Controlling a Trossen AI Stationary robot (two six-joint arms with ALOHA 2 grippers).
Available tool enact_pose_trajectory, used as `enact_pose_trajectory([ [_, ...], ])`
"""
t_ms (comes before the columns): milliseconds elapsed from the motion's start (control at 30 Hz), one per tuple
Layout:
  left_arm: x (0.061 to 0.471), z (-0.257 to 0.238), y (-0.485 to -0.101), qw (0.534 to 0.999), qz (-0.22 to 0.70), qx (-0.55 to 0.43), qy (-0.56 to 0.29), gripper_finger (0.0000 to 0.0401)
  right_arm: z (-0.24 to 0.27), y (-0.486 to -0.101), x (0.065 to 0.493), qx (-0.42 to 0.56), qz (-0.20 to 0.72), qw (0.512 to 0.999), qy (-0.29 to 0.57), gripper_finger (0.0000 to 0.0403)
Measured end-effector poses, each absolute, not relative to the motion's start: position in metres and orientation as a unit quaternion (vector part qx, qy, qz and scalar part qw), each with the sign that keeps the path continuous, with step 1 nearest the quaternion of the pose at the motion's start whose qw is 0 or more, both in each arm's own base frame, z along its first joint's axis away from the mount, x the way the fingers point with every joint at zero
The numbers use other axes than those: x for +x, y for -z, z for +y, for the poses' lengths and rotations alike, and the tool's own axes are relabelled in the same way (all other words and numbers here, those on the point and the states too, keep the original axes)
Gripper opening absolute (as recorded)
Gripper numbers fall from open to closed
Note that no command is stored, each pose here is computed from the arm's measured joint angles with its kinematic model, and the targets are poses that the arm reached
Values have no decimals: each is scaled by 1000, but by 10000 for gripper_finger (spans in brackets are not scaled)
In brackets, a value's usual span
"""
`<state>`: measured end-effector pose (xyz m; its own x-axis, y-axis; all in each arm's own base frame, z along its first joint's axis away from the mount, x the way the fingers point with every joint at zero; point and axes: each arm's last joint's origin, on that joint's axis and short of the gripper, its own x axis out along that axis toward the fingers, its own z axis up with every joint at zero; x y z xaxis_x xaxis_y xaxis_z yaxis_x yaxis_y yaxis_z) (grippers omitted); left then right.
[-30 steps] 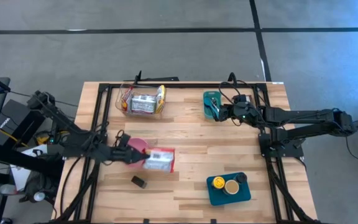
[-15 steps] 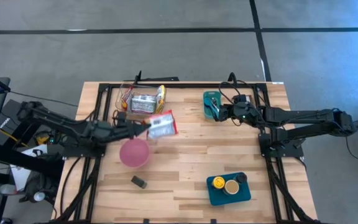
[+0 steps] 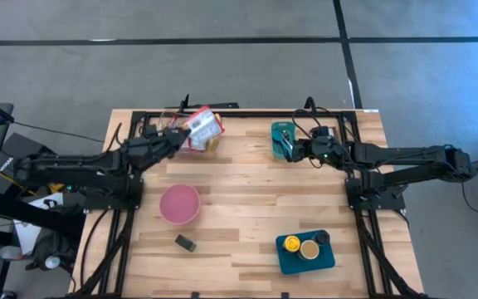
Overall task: Pick & Place Food Item
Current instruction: Put the orange noodle pack into the transparent bin
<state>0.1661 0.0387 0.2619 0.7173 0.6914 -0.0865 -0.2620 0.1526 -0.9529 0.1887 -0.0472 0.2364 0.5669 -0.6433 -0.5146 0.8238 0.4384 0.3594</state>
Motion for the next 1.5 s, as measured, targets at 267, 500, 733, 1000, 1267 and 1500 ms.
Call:
enact_pose_trajectory([
  [267, 158, 67, -249, 731, -121, -576, -345, 0, -47, -236, 189, 296, 153, 834, 439, 113],
  [500, 146, 90, -245, 724, -98, -585, -352, 0, -47, -236, 189, 296, 153, 834, 439, 113],
  [733, 132, 108, -240, 732, -43, -592, -333, 0, -47, -236, 189, 301, 159, 836, 429, 113],
  [1000, 116, 122, -236, 733, -22, -596, -328, 0, -47, -236, 189, 301, 160, 836, 430, 113],
  [1267, 103, 125, -224, 719, 33, -596, -357, 0, -47, -236, 189, 301, 160, 836, 430, 113],
  [1500, 102, 131, -217, 717, 57, -589, -368, 0, -47, -236, 189, 301, 160, 836, 430, 113],
])
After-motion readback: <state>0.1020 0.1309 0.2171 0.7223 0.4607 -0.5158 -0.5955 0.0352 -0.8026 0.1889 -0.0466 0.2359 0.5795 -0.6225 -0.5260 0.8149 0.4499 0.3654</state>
